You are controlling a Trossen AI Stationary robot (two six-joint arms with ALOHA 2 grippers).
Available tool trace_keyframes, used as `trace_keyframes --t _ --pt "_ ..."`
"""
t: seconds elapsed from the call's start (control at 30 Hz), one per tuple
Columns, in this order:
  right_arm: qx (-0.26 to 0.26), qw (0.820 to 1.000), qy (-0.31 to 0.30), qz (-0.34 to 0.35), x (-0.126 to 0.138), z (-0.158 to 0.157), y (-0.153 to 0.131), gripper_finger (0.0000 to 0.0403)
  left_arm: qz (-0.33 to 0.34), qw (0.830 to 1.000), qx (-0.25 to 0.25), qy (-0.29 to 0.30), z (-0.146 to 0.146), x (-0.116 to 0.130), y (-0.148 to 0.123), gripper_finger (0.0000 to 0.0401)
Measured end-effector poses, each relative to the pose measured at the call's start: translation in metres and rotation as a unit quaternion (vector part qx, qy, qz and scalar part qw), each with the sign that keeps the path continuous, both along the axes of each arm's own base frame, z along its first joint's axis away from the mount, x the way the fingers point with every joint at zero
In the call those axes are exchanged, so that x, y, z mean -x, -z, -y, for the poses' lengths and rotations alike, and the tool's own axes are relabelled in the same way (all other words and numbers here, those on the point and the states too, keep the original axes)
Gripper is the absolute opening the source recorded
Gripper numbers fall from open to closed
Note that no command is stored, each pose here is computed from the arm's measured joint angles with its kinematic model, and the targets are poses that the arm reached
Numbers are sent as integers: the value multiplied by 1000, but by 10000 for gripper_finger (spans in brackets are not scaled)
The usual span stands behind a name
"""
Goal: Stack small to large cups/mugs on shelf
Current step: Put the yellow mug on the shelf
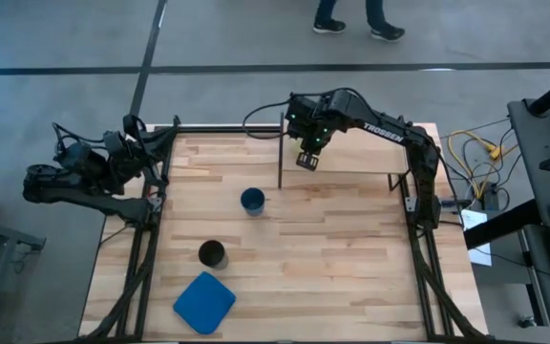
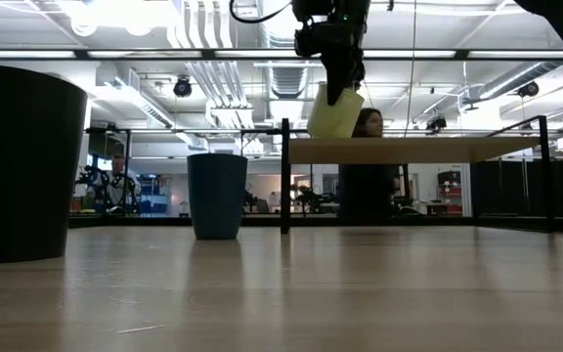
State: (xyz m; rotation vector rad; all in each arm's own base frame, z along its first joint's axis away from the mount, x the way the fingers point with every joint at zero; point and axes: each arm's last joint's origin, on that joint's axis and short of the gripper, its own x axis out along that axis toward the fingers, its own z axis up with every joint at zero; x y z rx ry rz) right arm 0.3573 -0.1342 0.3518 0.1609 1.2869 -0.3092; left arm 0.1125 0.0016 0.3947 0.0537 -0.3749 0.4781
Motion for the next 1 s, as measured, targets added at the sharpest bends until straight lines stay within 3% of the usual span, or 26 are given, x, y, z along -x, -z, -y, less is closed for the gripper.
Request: trace_keyframes --t 1.0 --pt "-14 1000 -7 -8 1 0 5 13 0 1000 0 0 0 0 0 1"
